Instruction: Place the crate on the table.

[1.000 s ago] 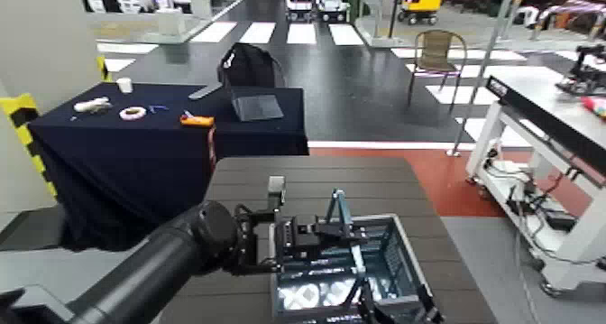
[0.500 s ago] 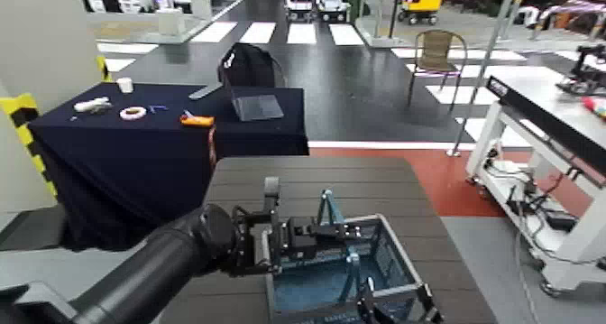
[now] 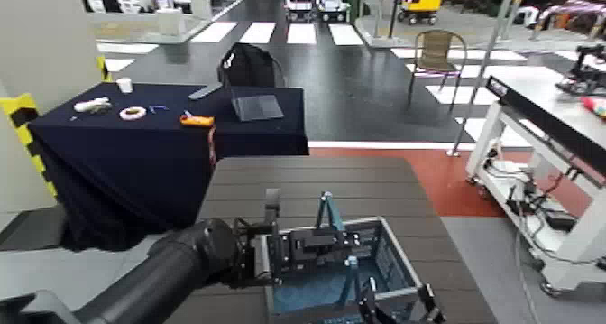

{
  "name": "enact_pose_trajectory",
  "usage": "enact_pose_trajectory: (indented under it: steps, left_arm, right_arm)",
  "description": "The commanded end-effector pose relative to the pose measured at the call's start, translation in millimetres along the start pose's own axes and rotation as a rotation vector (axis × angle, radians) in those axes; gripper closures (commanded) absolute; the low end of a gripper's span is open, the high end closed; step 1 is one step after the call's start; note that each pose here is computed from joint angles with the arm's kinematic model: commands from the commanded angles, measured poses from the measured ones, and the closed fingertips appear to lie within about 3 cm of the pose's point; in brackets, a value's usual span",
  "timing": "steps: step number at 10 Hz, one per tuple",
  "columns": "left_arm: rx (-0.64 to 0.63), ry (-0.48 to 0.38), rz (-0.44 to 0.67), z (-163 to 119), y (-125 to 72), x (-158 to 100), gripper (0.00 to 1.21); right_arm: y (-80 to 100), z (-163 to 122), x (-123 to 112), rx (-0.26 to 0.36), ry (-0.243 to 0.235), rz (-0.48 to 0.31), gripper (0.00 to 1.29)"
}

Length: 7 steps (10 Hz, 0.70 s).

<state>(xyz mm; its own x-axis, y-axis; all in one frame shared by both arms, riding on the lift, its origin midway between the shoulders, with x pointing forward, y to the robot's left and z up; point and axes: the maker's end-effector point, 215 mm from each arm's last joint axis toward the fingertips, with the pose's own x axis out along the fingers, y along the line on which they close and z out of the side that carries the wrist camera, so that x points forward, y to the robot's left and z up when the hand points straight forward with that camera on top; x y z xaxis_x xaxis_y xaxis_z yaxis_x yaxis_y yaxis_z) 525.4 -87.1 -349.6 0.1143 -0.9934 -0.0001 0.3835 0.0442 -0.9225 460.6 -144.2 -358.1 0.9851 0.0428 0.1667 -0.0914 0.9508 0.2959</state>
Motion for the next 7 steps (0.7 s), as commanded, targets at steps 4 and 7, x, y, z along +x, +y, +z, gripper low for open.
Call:
enact_pose_trajectory:
  steps: [4,7]
  left_arm:
    - [0.197,-0.051,0.007,44,-22.1,-14,0.11]
    - [0.340,-0.119,0.136,70,-21.5,-48,0.11]
  right_arm:
    - [-6.2,1,-2,-0.003,0.001,-0.010,0.14]
    - [-9.3,1,-2,-0.005,0.004,-0.015,0.14]
